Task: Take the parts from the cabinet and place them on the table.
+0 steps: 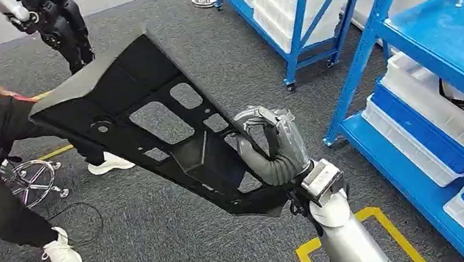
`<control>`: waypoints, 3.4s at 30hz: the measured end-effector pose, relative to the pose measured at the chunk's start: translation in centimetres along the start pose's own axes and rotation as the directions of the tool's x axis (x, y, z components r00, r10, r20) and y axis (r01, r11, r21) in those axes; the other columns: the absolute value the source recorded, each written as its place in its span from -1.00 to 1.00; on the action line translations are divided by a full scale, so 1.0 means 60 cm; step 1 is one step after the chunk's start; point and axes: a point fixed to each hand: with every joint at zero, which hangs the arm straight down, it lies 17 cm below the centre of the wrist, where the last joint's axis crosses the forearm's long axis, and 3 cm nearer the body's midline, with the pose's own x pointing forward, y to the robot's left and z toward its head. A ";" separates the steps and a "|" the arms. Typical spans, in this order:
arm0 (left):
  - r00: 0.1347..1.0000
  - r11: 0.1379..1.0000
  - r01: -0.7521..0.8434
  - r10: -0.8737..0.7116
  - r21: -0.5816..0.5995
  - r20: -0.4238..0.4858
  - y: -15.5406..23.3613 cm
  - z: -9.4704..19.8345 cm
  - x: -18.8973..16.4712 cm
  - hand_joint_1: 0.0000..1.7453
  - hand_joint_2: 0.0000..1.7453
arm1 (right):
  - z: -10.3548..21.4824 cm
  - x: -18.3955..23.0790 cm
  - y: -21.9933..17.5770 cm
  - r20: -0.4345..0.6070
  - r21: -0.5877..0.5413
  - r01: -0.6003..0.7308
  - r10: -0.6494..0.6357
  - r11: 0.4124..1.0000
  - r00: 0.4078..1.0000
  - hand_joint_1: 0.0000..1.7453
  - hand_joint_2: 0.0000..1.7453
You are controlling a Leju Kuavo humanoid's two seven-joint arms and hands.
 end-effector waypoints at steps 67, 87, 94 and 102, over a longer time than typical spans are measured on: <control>0.999 0.999 0.023 -0.022 0.026 -0.046 0.004 0.002 -0.019 -1.00 1.00 | 0.003 0.011 0.004 0.021 0.021 -0.005 0.005 1.000 1.000 1.00 1.00; 0.998 0.999 0.010 -0.008 0.037 -0.056 0.009 0.007 -0.033 -1.00 1.00 | 0.008 0.011 -0.030 0.022 -0.024 -0.046 0.046 0.999 0.999 1.00 1.00; 1.000 0.999 0.006 -0.005 0.033 -0.024 0.012 0.004 -0.019 -1.00 1.00 | 0.023 0.007 -0.038 0.004 -0.037 -0.054 0.054 0.998 0.999 1.00 1.00; 1.000 0.999 0.010 -0.009 0.040 -0.027 0.019 0.004 -0.025 -1.00 1.00 | 0.020 0.011 -0.039 0.012 -0.042 -0.053 0.053 0.998 0.998 1.00 1.00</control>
